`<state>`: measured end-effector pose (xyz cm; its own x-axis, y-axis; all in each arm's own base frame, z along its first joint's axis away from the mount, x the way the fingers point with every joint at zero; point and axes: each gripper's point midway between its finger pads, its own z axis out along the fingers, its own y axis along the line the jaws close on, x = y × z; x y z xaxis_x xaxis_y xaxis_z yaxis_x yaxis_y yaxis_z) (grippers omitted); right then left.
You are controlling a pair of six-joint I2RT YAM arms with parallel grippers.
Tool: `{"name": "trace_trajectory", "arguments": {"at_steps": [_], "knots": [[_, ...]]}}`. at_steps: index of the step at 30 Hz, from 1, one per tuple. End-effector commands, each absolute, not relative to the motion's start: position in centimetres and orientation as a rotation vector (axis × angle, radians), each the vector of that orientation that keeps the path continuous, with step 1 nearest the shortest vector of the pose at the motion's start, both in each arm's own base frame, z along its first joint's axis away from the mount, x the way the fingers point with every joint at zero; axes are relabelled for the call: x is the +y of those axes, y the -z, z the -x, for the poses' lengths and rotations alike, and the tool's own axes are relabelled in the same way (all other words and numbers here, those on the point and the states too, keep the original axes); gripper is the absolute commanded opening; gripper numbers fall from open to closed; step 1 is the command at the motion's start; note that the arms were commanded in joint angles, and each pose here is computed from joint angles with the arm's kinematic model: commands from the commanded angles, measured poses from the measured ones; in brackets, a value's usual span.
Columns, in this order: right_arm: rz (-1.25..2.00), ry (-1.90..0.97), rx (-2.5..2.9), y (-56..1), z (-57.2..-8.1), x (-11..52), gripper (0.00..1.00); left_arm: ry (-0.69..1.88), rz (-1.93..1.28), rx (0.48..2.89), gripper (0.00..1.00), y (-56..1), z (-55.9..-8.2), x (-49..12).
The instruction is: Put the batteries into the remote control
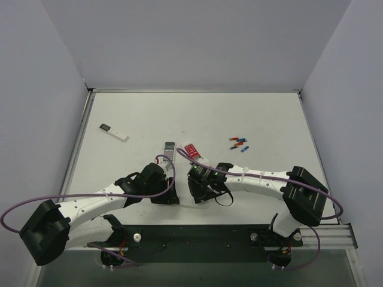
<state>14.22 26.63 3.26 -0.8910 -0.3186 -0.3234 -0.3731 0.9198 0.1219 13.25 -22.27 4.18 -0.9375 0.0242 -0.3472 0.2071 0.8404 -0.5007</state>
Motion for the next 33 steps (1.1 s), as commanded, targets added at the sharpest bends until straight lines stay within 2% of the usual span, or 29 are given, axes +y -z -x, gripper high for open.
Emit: {"name": "trace_trajectory", "arguments": {"at_steps": [1, 10, 16, 24, 33], "knots": [[0.537, -0.170, 2.795, -3.3, -14.0, 25.9, 0.52, 0.786, -0.196, 2.674, 0.63, -4.4, -13.4, -22.4], [0.620, -0.038, 2.804, -2.3, -13.5, 24.9, 0.52, 0.790, -0.200, 2.663, 0.63, -4.7, -13.6, -22.5], [0.652, -0.084, 2.761, -3.6, -13.7, 25.9, 0.52, 0.796, -0.196, 2.647, 0.63, -5.1, -13.8, -22.6], [0.490, -0.199, 2.681, -7.3, -15.0, 25.7, 0.51, 0.789, -0.197, 2.633, 0.63, -5.3, -14.3, -22.8], [0.329, -0.212, 2.808, -5.3, -13.6, 24.4, 0.44, 0.779, -0.203, 2.643, 0.63, -4.9, -14.4, -22.9]]}}
